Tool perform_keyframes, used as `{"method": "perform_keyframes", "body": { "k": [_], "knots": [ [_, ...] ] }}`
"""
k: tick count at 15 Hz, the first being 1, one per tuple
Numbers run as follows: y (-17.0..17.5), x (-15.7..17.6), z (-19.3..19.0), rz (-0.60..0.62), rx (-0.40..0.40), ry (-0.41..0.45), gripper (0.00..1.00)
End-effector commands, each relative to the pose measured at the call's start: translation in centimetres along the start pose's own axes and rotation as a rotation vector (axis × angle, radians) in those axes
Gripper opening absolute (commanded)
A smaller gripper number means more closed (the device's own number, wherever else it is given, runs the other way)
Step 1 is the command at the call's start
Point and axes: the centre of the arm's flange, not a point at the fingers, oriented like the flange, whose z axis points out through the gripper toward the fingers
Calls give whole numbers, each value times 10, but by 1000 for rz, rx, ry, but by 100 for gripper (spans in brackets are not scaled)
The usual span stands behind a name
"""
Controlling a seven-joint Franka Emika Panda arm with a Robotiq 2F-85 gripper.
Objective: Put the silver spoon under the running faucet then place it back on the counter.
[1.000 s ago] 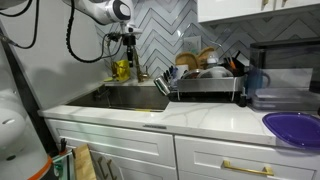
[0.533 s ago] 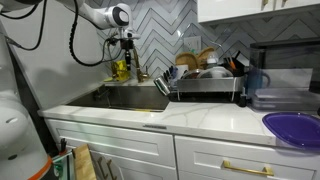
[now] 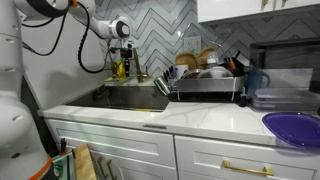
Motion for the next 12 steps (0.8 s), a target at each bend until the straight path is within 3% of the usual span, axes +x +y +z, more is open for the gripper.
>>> {"method": "perform_keyframes", "body": {
  "k": [1,5,7,12],
  "knots": [
    [-8,1,7,-4,15,4,6],
    [-18,5,17,-8,31,5,6],
    [-26,11,21,-7,31,17,2],
    [-51,17,41,-29,98,39,2]
  ]
}}
